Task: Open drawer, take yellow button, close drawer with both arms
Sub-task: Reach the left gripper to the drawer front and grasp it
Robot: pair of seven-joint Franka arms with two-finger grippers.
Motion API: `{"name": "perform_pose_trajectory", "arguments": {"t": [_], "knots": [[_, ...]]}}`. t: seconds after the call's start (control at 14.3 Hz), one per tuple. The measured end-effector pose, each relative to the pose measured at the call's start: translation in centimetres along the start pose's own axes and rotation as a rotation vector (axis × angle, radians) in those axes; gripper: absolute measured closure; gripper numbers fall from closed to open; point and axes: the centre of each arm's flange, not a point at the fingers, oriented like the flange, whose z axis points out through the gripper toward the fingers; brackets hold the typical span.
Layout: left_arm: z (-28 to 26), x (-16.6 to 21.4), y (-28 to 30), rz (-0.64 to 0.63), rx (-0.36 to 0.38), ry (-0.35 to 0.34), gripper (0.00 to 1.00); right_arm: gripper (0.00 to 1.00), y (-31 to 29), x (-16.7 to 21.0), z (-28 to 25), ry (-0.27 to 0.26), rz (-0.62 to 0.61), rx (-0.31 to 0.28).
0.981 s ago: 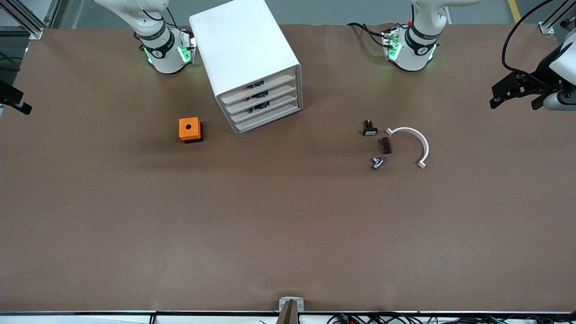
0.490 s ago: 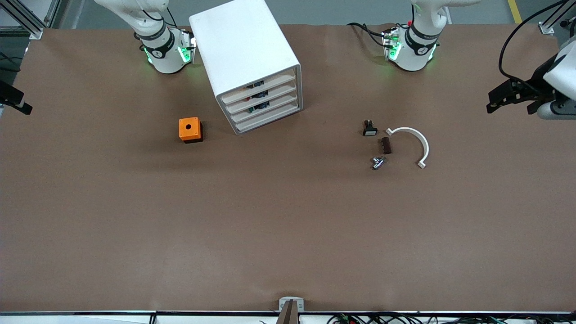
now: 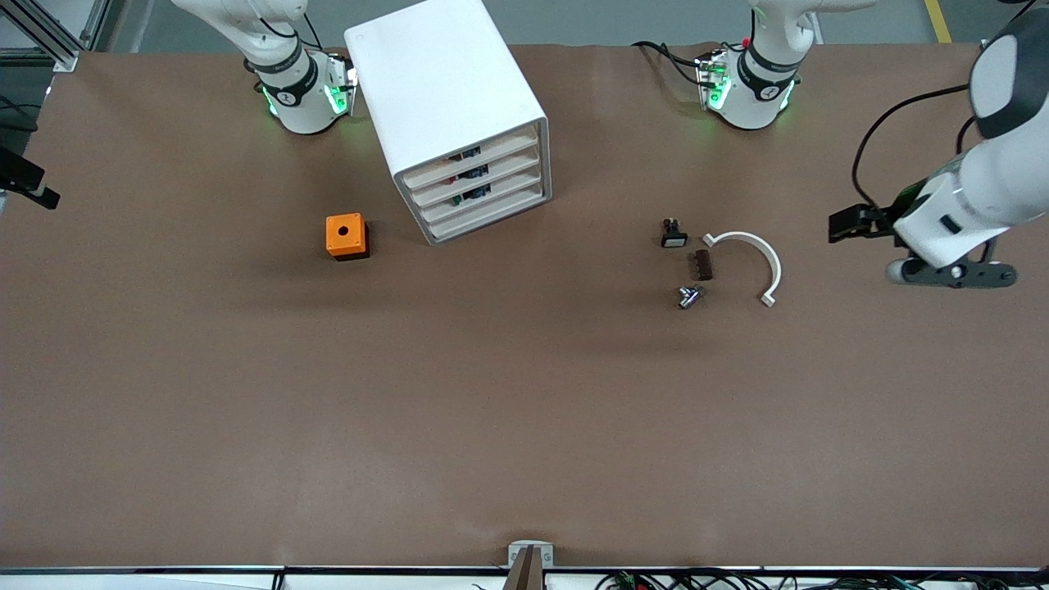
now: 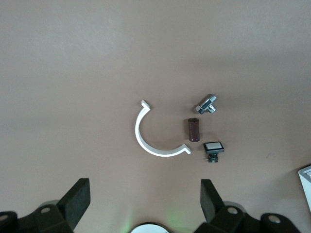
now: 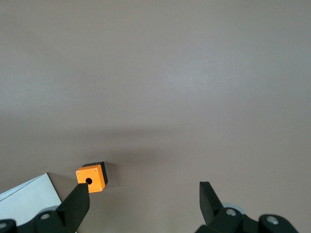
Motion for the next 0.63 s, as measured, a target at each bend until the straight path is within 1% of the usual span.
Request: {"name": "perform_pose_trajectory", "arguments": {"t": [0.28,0.49,0.63], "knots": [[3.3,1.1,5.6,-0.055,0.011,-0.06,0.0,0.0,0.0,0.0,0.0,-0.001,0.0,0.0],[6.0,1.0,11.7,-0.169,0.03,-0.107,0.0,0.0,0.0,0.0,0.0,-0.002,0.001,0.0],[8.0,1.0,15.1,-0.271,0.013,-0.157,0.0,0.0,0.0,0.0,0.0,-0.004,0.001,0.001]]}}
